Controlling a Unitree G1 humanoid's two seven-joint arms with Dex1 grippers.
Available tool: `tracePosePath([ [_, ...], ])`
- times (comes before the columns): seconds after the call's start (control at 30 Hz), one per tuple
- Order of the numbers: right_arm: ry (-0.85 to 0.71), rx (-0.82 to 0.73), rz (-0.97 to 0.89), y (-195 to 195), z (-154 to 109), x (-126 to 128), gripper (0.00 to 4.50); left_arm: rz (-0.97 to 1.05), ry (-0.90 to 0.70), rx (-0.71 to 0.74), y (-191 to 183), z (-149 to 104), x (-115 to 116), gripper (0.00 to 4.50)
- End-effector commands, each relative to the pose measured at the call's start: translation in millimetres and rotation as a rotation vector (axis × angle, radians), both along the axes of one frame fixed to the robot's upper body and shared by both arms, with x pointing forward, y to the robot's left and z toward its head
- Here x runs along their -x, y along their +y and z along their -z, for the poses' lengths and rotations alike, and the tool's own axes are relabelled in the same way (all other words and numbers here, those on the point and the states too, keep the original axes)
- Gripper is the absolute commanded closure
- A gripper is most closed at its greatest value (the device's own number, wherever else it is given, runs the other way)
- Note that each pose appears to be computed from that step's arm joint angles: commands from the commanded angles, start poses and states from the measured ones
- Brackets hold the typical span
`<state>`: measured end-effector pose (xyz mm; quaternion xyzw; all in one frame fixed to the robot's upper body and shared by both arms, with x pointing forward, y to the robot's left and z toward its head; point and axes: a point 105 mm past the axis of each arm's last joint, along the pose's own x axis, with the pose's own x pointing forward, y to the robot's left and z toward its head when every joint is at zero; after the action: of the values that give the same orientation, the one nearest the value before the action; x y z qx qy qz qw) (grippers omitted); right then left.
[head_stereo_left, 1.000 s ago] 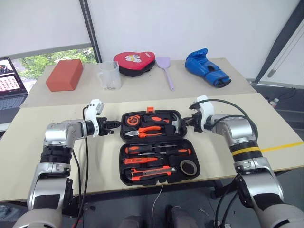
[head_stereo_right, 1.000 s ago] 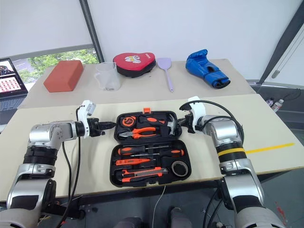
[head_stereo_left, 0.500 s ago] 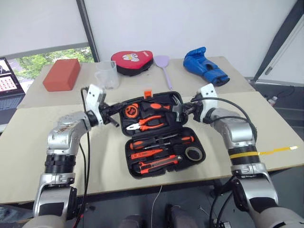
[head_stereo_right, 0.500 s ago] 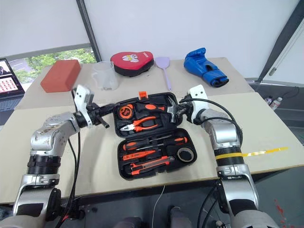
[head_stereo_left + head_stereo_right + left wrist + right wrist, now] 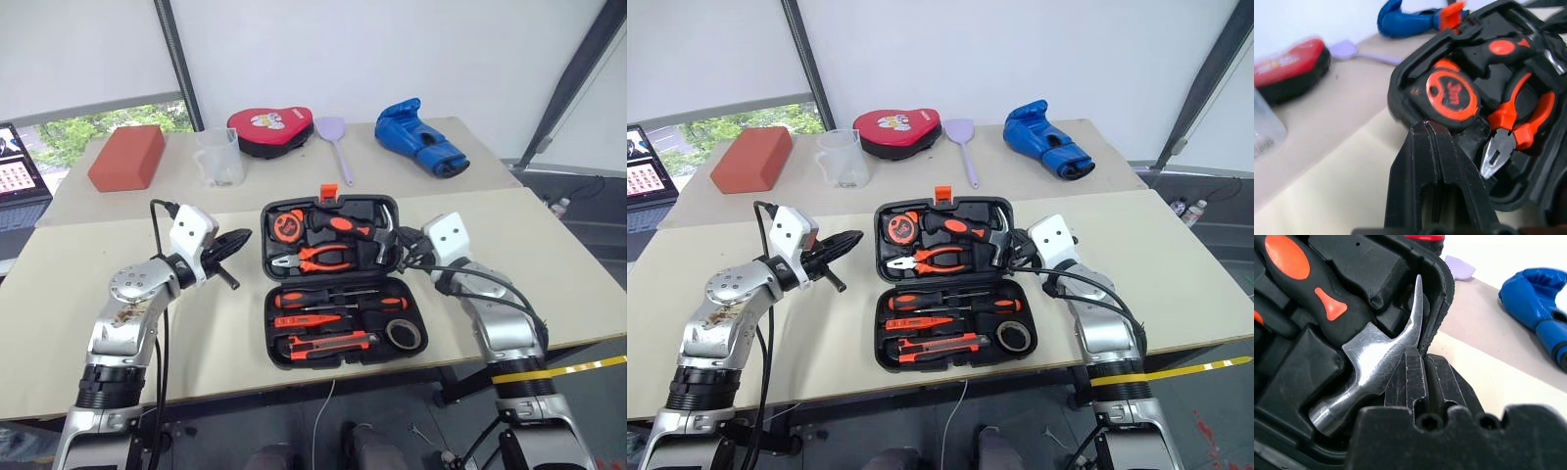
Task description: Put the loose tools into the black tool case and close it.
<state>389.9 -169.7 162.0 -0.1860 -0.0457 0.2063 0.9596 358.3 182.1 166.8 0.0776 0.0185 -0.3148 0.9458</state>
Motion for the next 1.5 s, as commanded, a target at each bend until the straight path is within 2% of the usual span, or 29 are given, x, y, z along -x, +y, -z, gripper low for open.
tracePosePath([
  [0.03,-0.079,-0.038,0.01,-7.3,-30.1,-4.9,4.5,-0.017,0.157,0.153,7.0,0.0,-8.1,3.83],
  [0.07,-0.081,-0.035,0.008,-7.0,-30.9,-5.6,4.5,-0.005,0.187,0.18,5.0,0.3,-8.9,3.33],
  [0.2,-0.079,-0.034,0.0,-5.3,-31.5,-6.4,4.5,0.051,0.247,0.242,-9.6,-4.8,-12.9,1.82],
  [0.33,-0.077,-0.027,-0.011,-2.4,-30.1,-4.7,4.5,0.075,0.254,0.281,-18.5,-11.7,-18.1,1.82],
  [0.53,-0.076,-0.031,-0.015,-0.8,-31.0,-4.3,4.5,0.058,0.261,0.165,-29.9,3.7,-29.2,1.82],
  [0.57,-0.078,-0.033,-0.012,-1.1,-32.0,-4.6,4.5,0.056,0.262,0.167,-30.3,4.2,-30.6,2.33],
  [0.67,-0.083,-0.033,-0.009,-1.4,-33.8,-5.3,4.5,0.065,0.253,0.164,-31.6,3.7,-32.1,3.37],
  [0.77,-0.09,-0.032,-0.013,0.0,-36.1,-5.4,4.5,0.095,0.222,0.145,-36.3,1.9,-28.1,4.35],
  [0.8,-0.092,-0.033,-0.016,0.9,-36.6,-5.2,4.5,0.095,0.211,0.151,-37.1,0.0,-27.7,4.46],
  [1.03,-0.151,-0.026,-0.037,7.8,-48.2,-3.7,4.5,0.117,0.0,0.156,-48.1,-33.7,-21.0,4.46],
  [1.2,-0.268,-0.006,-0.043,12.6,-69.3,-1.5,4.5,0.137,-0.19,0.077,-49.6,-53.1,-9.7,4.46],
  [1.37,-0.374,0.07,-0.069,18.7,-77.2,7.5,4.5,0.131,-0.325,-0.081,-44.3,-48.7,-0.1,4.46],
  [1.5,-0.442,0.173,-0.097,22.9,-62.7,22.3,4.5,0.086,-0.454,-0.211,-35.0,-33.0,10.6,4.46],
])
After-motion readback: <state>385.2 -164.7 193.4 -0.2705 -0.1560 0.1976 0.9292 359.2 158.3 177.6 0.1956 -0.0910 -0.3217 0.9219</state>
